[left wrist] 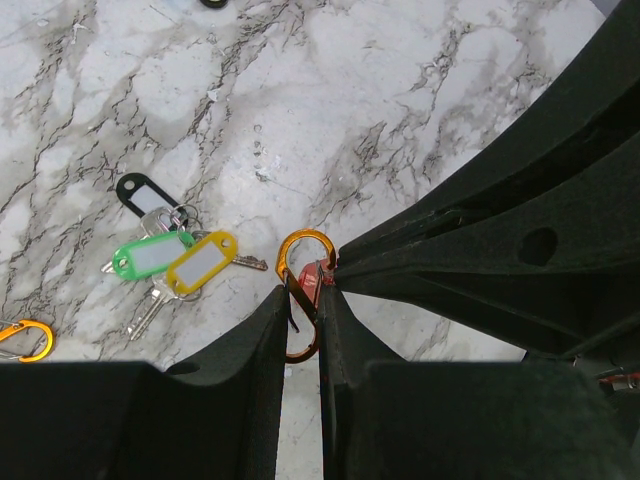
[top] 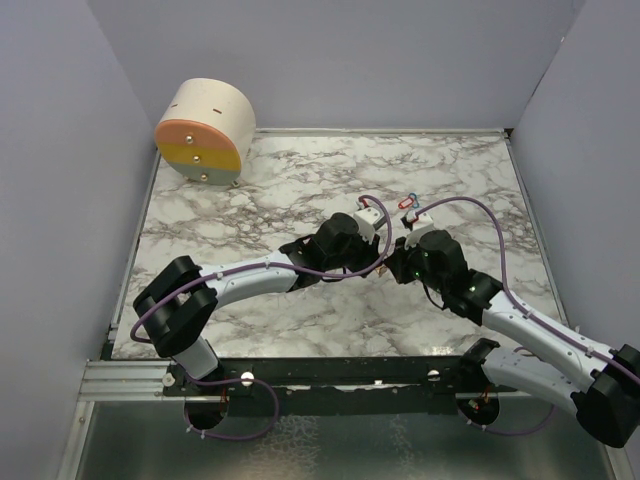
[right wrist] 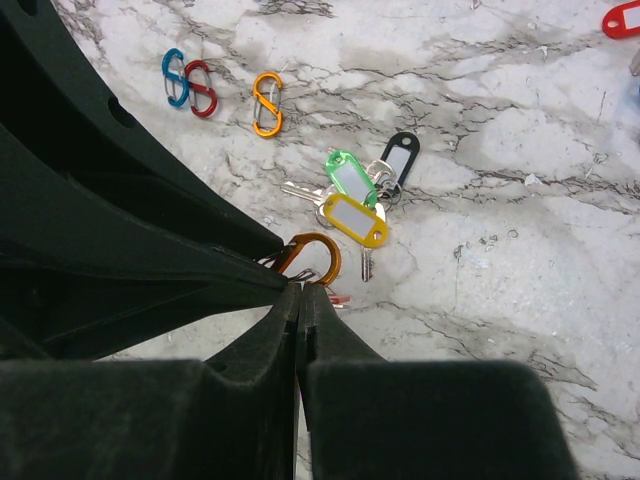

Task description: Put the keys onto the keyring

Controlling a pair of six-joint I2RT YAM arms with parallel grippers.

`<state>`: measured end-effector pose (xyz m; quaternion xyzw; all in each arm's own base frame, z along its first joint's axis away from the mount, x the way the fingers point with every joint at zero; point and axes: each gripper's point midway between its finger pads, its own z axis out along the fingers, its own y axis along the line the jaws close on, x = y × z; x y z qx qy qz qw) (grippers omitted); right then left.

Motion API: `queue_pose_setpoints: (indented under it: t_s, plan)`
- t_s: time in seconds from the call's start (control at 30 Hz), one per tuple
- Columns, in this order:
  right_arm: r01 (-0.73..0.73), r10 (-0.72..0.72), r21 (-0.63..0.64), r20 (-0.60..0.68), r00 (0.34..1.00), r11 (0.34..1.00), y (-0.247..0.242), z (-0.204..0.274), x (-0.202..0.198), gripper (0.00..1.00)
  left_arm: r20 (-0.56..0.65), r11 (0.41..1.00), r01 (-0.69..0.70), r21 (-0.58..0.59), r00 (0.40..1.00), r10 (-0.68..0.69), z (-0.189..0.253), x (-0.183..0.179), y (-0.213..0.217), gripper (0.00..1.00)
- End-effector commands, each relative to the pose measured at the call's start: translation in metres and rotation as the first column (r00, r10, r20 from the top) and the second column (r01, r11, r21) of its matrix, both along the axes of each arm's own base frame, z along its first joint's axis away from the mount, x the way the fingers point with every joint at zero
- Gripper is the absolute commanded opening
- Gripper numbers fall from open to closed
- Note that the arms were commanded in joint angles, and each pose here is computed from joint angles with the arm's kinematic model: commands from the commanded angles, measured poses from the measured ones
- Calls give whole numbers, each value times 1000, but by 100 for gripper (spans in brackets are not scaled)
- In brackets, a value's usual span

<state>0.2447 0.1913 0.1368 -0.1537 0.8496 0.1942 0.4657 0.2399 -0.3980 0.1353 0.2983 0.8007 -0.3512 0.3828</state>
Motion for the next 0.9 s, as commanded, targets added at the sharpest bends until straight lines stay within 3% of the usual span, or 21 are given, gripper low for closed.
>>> queue_pose_setpoints:
  t_s: [0.0,0.87]
  plan:
    - [22,-22,12,37,999,1000,-3,7,4,1,14,999,29,-16,999,-29,10,-4,-4,0]
    - [42,-42,3,36,998,999,-6,6,6,1,20,999,35,-3,999,-35,10,-5,-1,0]
